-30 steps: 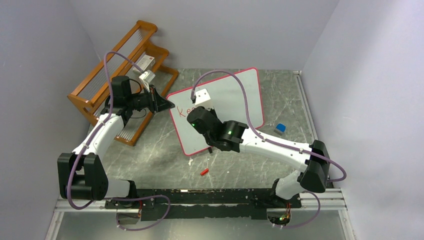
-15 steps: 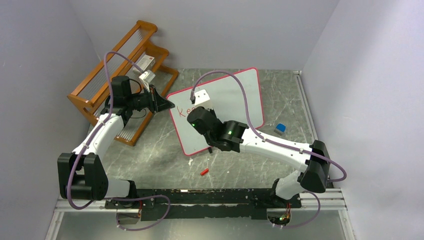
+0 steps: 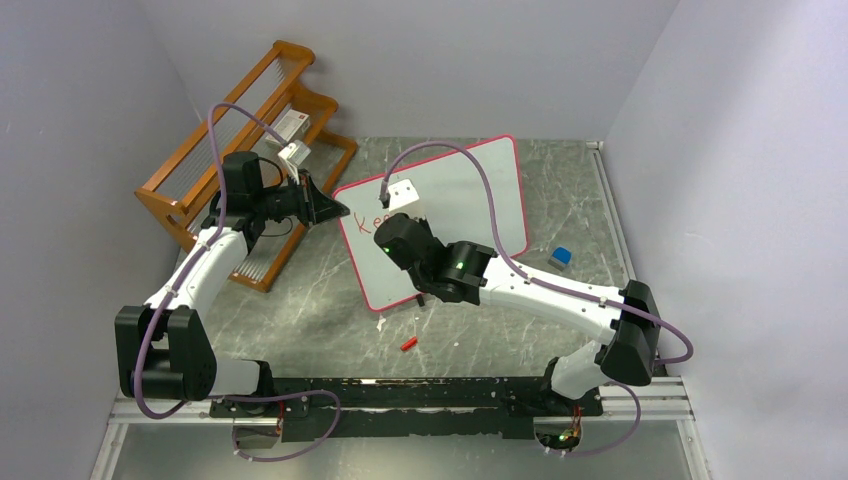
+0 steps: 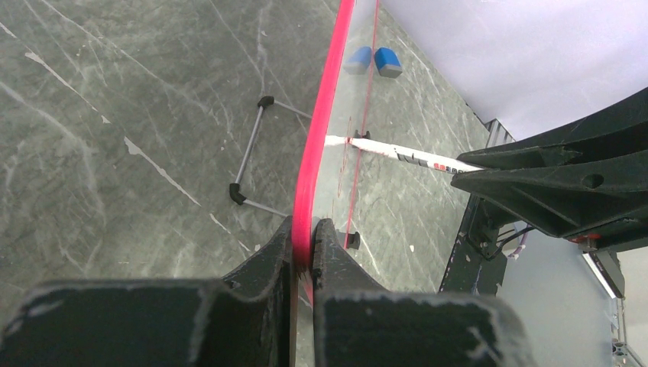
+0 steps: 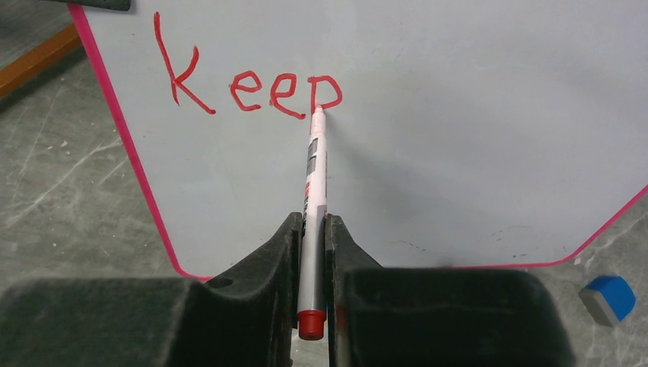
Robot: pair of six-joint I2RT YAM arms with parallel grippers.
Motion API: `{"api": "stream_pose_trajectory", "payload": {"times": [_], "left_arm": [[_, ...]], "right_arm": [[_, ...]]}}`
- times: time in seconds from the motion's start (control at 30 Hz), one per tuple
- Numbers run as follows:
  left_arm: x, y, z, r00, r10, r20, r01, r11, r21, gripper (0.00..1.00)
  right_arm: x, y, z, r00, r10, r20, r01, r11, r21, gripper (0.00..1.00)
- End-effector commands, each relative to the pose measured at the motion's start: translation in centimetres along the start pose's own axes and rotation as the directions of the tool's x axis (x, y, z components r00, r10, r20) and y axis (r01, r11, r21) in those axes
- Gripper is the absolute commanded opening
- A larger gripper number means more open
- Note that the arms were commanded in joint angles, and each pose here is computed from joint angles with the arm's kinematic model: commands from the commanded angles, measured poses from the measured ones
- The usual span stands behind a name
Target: Write a sentence on the whiteboard
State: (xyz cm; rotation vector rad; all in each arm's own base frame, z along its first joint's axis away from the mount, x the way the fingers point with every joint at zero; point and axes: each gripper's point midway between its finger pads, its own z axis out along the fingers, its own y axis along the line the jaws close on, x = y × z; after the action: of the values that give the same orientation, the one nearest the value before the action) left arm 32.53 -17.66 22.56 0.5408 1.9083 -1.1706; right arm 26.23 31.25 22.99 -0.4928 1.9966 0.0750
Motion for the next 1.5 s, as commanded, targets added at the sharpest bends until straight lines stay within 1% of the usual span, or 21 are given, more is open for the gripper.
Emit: {"api": "stream_pose_trajectory", "payload": {"times": [0.0,0.13,0.43,0.7,1.0,1.47], "left_arm": [[2.0,1.6,0.8,0.998,0.028,-0.057,-0.032,0.998,-0.053,0.05],[2.0,1.6,0.7,0.998,0.029,-0.058,-0.032,0.998,-0.055,0.05],[2.1,1.7,0.7,0.998,0.027,-0.061,-0.031,0.998,-0.061,0.05],[2.1,1.8,0.7,0.998,0.029,-0.062,-0.033,0.997,-0.065,0.05],[2.1,1.8,0.7,0.998,0.029,-0.063,-0.033,0.997,-0.066,0.05],[2.3,2.0,0.8,0.997,0.023,-0.068,-0.027,0.997,-0.068,0.05]], "right_arm": [[-0.7,0.8,-0.1,0.999,0.038,0.023,-0.037,0.998,-0.044,0.00],[-0.6,0.6,-0.1,0.999,0.034,0.016,-0.033,0.999,-0.030,0.00],[-1.3,-0.9,-1.5,0.998,0.048,0.041,-0.047,0.999,-0.017,0.00],[-1.6,-3.5,-2.5,0.997,0.046,0.065,-0.047,0.999,0.026,0.00],[-1.2,-5.4,-1.7,0.995,0.072,0.069,-0.074,0.997,0.027,0.00],[-1.4,-6.2,-0.2,0.995,0.069,0.075,-0.072,0.996,0.047,0.00]]}}
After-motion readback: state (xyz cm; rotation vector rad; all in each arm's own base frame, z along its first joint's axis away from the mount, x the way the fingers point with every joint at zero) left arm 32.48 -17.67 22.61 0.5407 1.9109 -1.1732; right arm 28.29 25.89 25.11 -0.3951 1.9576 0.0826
